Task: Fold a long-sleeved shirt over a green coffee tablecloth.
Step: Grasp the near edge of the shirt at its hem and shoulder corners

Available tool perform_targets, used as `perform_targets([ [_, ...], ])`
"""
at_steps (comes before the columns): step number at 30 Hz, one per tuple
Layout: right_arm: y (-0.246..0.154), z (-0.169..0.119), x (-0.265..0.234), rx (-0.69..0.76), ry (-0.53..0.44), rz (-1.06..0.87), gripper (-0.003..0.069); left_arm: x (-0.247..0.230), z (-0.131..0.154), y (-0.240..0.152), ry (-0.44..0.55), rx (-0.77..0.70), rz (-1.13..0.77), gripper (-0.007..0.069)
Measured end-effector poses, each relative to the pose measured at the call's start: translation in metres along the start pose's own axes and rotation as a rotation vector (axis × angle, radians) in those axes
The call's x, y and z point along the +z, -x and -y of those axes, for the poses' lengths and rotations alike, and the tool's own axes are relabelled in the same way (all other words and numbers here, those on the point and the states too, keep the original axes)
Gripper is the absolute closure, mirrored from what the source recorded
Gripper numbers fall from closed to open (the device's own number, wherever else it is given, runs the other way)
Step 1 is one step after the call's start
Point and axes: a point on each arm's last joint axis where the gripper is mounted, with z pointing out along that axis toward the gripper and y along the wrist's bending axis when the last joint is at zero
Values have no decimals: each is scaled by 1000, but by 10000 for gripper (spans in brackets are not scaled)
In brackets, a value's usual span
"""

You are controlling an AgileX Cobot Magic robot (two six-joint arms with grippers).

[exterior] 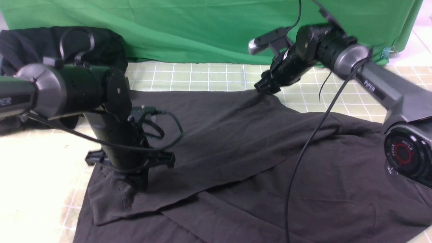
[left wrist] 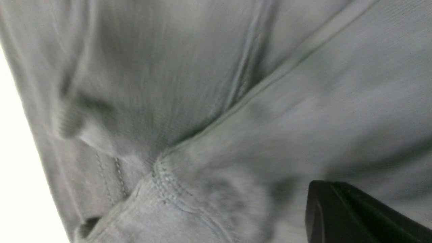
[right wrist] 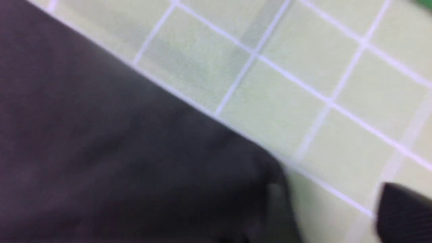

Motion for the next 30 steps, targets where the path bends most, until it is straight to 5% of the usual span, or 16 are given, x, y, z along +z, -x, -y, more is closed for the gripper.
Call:
perform_targets([
  [2, 13, 3, -37, -13, -22, -24, 194, -21, 3, 5, -16, 4, 63, 631],
  [5, 25, 7, -80, -29, -53, -31, 215, -45, 4, 6, -30, 9, 120, 631],
  [7, 36, 9, -124, -26, -86, 11, 295, -68, 5, 1, -40, 14, 158, 631],
  [10, 46, 10, -207, 3, -117, 119, 556, -102, 0, -24, -14, 31, 112, 631],
  [14, 33, 2, -256, 26, -85, 134, 634, -115, -8, -56, 14, 14, 50, 631],
  [24, -90, -35, -307, 83, 69, -57, 641, -84, -44, -166, 143, -75, -80, 606],
  [30, -155, -51, -301, 135, 126, -79, 641, -53, -50, -180, 170, -106, -142, 429],
])
